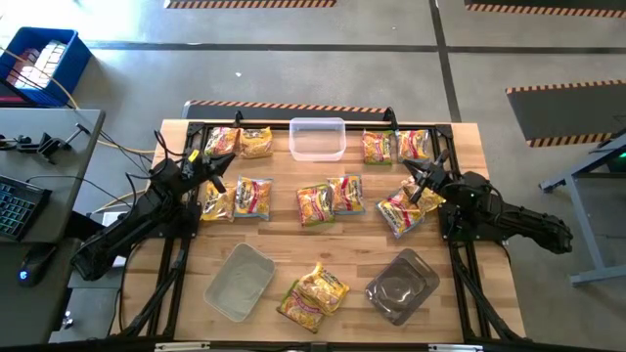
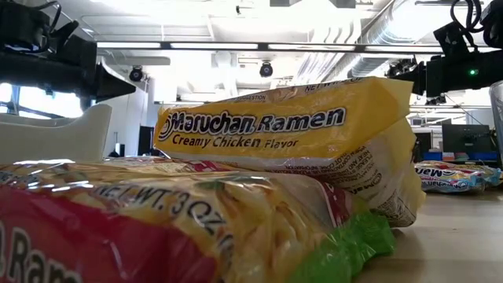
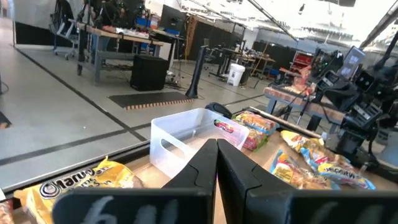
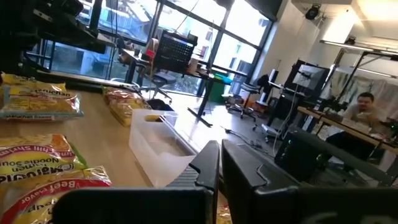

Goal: Sort Maruchan noodles
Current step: Put the light blue noodle pack into the transparent bin

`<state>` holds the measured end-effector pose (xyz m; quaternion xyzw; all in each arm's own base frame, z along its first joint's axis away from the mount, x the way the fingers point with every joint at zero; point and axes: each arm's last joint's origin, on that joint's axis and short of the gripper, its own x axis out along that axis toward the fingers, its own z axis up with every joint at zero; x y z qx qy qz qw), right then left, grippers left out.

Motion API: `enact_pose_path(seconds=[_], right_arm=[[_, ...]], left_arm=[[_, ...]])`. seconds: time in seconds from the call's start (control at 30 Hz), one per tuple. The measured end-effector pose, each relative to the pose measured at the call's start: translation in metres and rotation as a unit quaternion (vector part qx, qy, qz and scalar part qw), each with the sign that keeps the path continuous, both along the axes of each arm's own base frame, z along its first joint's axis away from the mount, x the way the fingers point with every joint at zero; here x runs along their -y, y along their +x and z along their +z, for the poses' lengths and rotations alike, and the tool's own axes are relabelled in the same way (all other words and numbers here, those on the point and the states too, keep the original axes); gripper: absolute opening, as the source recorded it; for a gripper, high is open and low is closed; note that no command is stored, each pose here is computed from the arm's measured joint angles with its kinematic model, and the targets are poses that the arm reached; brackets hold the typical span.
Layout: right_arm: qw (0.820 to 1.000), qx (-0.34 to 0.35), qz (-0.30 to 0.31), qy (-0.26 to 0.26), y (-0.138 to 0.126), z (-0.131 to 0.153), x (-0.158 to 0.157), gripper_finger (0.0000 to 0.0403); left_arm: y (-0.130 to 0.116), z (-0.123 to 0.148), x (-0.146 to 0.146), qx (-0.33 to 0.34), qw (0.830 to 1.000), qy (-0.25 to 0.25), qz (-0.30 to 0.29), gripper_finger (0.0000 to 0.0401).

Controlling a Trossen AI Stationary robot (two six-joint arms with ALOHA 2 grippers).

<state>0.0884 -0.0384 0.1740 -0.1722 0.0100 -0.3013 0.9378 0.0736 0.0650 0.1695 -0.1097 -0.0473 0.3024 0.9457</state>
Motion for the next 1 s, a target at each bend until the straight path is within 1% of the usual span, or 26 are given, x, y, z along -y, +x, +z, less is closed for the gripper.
enact_pose_path(seconds=[0.07, 0.1, 0.2, 0.27, 0.4, 0.5, 0.57, 0.67, 0.73, 0.8, 0.87, 0.93, 1.0], right_arm=[[1.0, 0.013, 0.003, 0.019, 0.0, 0.0, 0.0, 0.0009], [0.999, 0.025, 0.007, 0.036, 0.0, 0.0, 0.0, 0.0009], [0.989, 0.082, 0.032, 0.12, 0.001, 0.0, -0.001, 0.0009], [0.98, 0.114, 0.044, 0.156, 0.001, 0.002, -0.001, 0.0009], [0.977, 0.151, 0.02, 0.148, -0.001, 0.008, 0.0, 0.0009], [0.963, 0.21, 0.038, 0.166, -0.001, 0.016, 0.0, 0.0009], [0.956, 0.222, 0.077, 0.173, 0.001, 0.019, -0.001, 0.0009], [0.948, 0.216, 0.115, 0.205, 0.009, 0.018, 0.0, 0.001], [0.944, 0.189, 0.133, 0.235, 0.017, 0.015, 0.0, 0.0015], [0.939, 0.158, 0.134, 0.274, 0.027, 0.014, 0.001, 0.0027], [0.933, 0.13, 0.131, 0.308, 0.038, 0.017, 0.002, 0.0047], [0.927, 0.089, 0.12, 0.344, 0.05, 0.02, 0.004, 0.0076], [0.914, 0.039, 0.104, 0.389, 0.063, 0.02, 0.005, 0.0112]], left_arm=[[0.0, 0.001, 0.0, 0.002, 1.0, 0.004, 0.0, 0.0003], [0.0, 0.001, 0.0, 0.003, 1.0, 0.008, 0.0, 0.0003], [0.0, 0.001, 0.0, 0.001, 1.0, 0.009, 0.0, 0.0003], [0.0, 0.003, 0.0, 0.009, 1.0, 0.014, 0.001, 0.0003], [0.0, 0.004, 0.0, 0.012, 1.0, 0.017, -0.001, 0.0003], [0.0, 0.004, 0.001, 0.01, 1.0, 0.016, -0.014, 0.0003], [0.001, 0.005, 0.002, 0.014, 0.999, 0.021, -0.029, 0.0003], [0.001, 0.007, 0.002, 0.023, 0.999, 0.03, -0.034, 0.0003], [0.001, 0.009, 0.002, 0.029, 0.998, 0.037, -0.034, 0.0003], [0.001, 0.01, 0.002, 0.031, 0.998, 0.043, -0.034, 0.0003], [0.001, 0.01, 0.002, 0.027, 0.998, 0.047, -0.033, 0.0003], [0.001, 0.01, 0.002, 0.025, 0.998, 0.05, -0.033, 0.0003], [0.001, 0.01, 0.002, 0.024, 0.998, 0.05, -0.033, 0.0003]])
